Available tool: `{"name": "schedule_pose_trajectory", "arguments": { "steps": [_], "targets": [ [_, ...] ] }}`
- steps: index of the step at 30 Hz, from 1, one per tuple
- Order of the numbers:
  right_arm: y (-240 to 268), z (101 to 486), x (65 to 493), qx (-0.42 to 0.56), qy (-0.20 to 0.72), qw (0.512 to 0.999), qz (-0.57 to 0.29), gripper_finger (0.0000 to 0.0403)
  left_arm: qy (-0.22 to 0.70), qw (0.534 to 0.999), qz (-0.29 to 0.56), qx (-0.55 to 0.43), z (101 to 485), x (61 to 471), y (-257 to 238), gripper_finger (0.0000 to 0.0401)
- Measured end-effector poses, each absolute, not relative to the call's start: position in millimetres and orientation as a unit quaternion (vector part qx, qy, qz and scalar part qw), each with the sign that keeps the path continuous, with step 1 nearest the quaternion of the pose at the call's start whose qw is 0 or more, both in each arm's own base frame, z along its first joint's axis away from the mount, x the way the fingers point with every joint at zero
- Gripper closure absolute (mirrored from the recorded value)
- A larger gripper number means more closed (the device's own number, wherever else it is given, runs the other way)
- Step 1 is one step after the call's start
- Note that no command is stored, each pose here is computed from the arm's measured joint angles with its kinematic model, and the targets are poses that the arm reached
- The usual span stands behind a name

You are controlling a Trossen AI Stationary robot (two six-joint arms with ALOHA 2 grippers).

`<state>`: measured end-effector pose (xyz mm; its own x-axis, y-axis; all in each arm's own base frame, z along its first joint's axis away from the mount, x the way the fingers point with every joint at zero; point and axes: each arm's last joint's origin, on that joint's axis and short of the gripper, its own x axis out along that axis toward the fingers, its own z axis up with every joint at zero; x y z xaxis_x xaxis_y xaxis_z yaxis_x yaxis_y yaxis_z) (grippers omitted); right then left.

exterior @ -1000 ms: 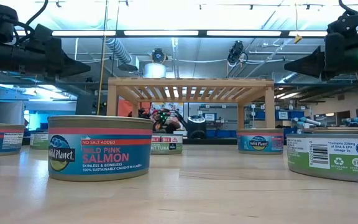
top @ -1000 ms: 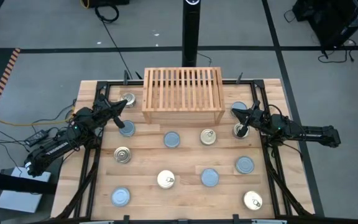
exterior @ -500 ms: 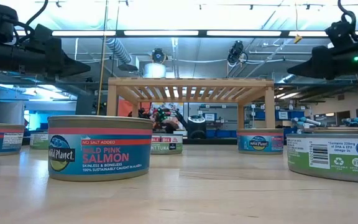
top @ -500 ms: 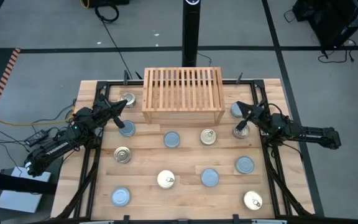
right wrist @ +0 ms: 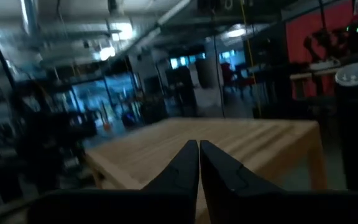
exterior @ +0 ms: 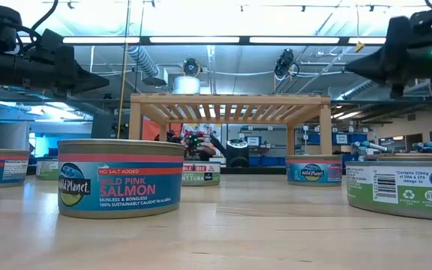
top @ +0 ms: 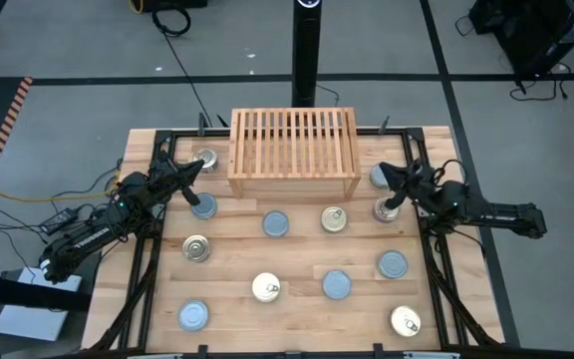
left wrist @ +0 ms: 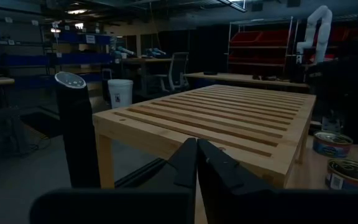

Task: Stack canned seafood by type on shelf
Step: Put the blue-pink tuna can on the shelf

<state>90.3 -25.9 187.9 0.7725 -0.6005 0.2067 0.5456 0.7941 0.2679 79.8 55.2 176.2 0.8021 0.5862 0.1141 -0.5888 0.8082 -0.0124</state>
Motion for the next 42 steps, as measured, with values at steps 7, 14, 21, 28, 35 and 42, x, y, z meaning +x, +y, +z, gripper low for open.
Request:
{"name": "schedule_pose_trajectory", "arguments": {
  "steps": [7,14,21,28,35,42],
  "targets": [
    [-25.4,188.6,90.7,0.118,-0.151,0.937,-0.291,0.0374,-0.057,0.949,0.309,0.012,176.3,79.8,55.2,0.0382],
    [-21.9,184.3,98.2,0.033,-0.098,0.969,-0.224,0.0395,-0.056,0.949,0.309,0.012,176.2,79.8,55.2,0.0382],
    [-20.7,178.1,106.4,-0.012,-0.051,0.981,-0.187,0.0398,-0.056,0.949,0.309,0.012,176.3,79.8,55.2,0.0382],
    [-20.1,179.1,111.1,-0.017,-0.040,0.985,-0.167,0.0398,-0.056,0.949,0.309,0.012,176.2,79.8,55.2,0.0382],
    [-16.3,190.2,117.7,-0.047,-0.025,0.988,-0.148,0.0397,-0.056,0.949,0.309,0.012,176.3,79.8,55.2,0.0382],
    [-4.2,206.5,129.0,-0.083,-0.004,0.991,-0.101,0.0396,-0.056,0.949,0.309,0.012,176.2,79.8,55.2,0.0382]
  ]
}}
